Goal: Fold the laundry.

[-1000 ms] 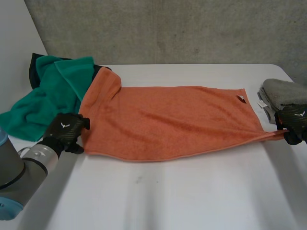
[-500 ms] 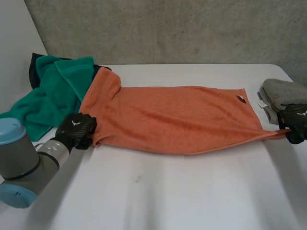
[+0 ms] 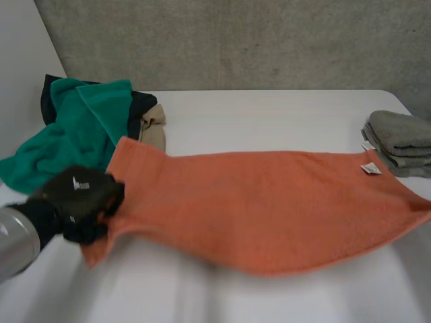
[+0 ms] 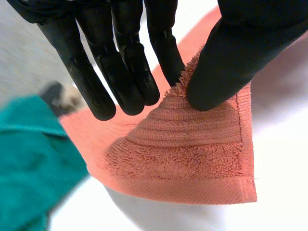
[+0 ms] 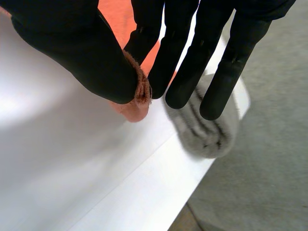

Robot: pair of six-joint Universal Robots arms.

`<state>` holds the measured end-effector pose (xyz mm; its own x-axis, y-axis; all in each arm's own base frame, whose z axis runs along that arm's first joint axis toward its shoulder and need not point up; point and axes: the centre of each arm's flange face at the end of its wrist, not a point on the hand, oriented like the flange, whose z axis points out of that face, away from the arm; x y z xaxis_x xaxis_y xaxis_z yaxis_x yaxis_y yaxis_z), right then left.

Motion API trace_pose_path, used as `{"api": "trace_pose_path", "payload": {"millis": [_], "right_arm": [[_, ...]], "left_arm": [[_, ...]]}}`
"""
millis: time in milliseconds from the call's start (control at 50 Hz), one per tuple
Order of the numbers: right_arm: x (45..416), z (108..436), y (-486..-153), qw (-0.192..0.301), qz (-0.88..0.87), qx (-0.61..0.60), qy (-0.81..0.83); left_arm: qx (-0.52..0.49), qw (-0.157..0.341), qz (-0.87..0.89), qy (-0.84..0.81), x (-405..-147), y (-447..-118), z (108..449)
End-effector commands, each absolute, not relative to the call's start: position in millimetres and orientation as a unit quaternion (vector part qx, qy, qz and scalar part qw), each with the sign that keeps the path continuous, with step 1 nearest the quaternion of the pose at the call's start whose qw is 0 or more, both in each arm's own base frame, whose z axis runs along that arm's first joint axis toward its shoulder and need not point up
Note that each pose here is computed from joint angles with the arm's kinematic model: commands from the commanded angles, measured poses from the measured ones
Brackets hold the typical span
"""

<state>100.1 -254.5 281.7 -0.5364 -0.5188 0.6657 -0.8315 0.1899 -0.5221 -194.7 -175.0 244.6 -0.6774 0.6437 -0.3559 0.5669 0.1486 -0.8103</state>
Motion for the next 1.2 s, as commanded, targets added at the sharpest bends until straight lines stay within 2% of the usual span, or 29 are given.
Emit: {"api": "trace_pose_path", "payload": {"millis": [20,120,260,360,680,760,860,960,980,1060,1120,1200], "right_arm": [[98,265,-262,0.16,0.44,0.448,-0.762],[88,233,-298,0.139,0.451,0.401,-0.785],[97,213,-326,0.125,0.496,0.365,-0.778],[114,200,-354,0.15,0.532,0.352,-0.756],[155,175,-414,0.191,0.574,0.357,-0.712],[156,175,-431,0.224,0.578,0.336,-0.709],[166,184,-435,0.242,0.591,0.317,-0.701],[172,205,-428,0.219,0.617,0.306,-0.691],[171,214,-424,0.21,0.625,0.299,-0.69],[172,238,-407,0.178,0.646,0.288,-0.684],[172,250,-396,0.158,0.656,0.287,-0.68],[157,257,-374,0.139,0.642,0.29,-0.696]], "left_arm": [[-0.462,0.01,0.461,-0.758,-194,-187,206],[-0.454,0.006,0.481,-0.75,-202,-226,181],[-0.435,0.0,0.514,-0.739,-215,-273,166],[-0.416,-0.027,0.534,-0.736,-227,-308,157],[-0.403,-0.065,0.58,-0.705,-262,-371,147],[-0.404,-0.063,0.59,-0.696,-270,-375,148],[-0.403,-0.056,0.607,-0.683,-281,-375,159],[-0.384,-0.054,0.634,-0.669,-279,-370,196],[-0.376,-0.052,0.643,-0.665,-276,-365,210],[-0.365,-0.041,0.651,-0.664,-267,-346,232],[-0.36,-0.04,0.651,-0.667,-259,-334,239],[-0.364,-0.035,0.635,-0.68,-248,-315,230]]}}
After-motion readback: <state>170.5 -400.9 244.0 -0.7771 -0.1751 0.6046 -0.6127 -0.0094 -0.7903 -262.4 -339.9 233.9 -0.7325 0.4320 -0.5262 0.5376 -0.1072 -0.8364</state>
